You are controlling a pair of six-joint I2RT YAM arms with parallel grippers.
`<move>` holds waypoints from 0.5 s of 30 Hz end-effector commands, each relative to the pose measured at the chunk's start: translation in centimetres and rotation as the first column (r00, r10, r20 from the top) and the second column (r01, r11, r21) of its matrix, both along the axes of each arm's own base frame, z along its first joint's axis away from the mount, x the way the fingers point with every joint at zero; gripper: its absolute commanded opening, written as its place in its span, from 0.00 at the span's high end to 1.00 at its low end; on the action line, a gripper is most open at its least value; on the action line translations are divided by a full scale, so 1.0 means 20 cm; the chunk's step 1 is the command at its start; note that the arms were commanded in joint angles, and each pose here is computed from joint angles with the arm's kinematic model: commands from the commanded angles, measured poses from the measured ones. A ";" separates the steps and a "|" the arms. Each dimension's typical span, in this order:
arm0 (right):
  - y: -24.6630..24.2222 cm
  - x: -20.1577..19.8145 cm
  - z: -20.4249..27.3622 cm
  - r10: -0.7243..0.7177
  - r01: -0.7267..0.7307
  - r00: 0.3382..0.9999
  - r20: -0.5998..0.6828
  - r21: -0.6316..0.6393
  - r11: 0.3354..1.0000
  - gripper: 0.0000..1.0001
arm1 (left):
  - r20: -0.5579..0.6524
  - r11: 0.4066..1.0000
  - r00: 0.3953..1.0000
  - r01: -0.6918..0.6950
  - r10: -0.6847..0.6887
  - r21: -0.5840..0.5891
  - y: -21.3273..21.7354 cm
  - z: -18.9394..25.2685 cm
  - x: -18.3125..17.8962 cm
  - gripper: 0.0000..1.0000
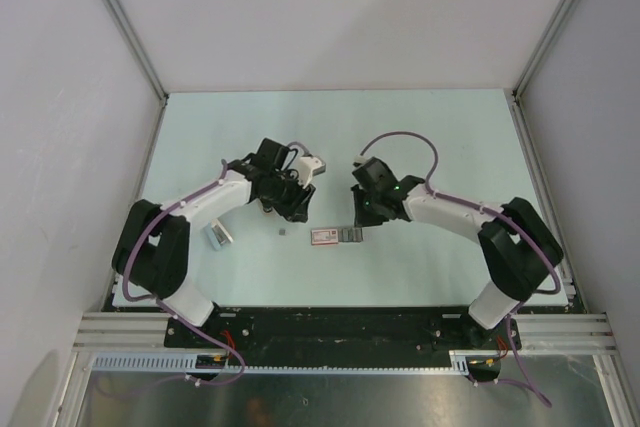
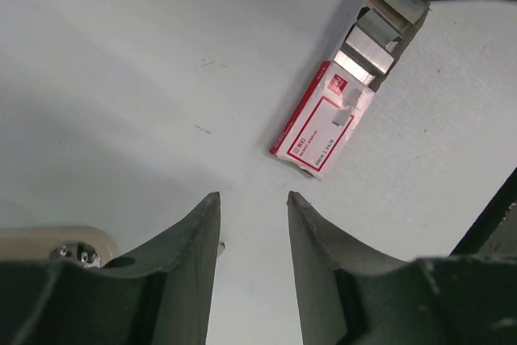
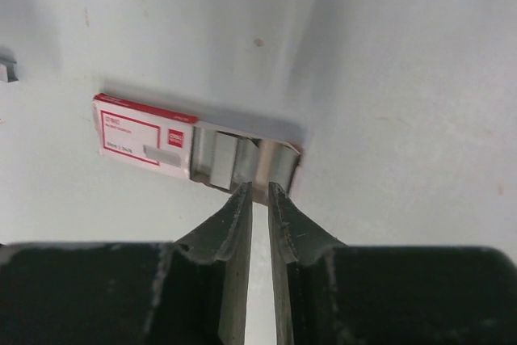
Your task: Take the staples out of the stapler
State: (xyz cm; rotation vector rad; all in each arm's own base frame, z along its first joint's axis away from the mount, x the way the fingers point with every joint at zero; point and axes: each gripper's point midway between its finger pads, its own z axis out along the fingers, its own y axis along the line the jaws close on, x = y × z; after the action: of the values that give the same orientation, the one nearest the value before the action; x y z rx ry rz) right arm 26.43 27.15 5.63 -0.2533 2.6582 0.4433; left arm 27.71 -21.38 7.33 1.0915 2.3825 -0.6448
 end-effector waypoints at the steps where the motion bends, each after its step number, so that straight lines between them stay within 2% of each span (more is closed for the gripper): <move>1: -0.09 -0.02 0.03 -0.043 0.044 0.999 -0.017 0.062 0.997 0.82 | 0.043 0.993 0.992 0.116 -0.117 0.028 -0.05 -0.04 -0.03 0.56; 15: -0.09 -0.08 -0.16 -0.029 0.042 0.994 -0.103 0.129 0.991 0.89 | -0.010 0.978 0.983 0.185 -0.185 0.101 -0.10 -0.19 -0.12 0.59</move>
State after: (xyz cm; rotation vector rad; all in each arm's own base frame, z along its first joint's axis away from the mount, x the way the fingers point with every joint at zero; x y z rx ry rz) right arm 24.21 23.93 2.13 -0.1497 2.7527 0.5416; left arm 25.58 -22.97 4.23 1.2562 2.4159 -0.6122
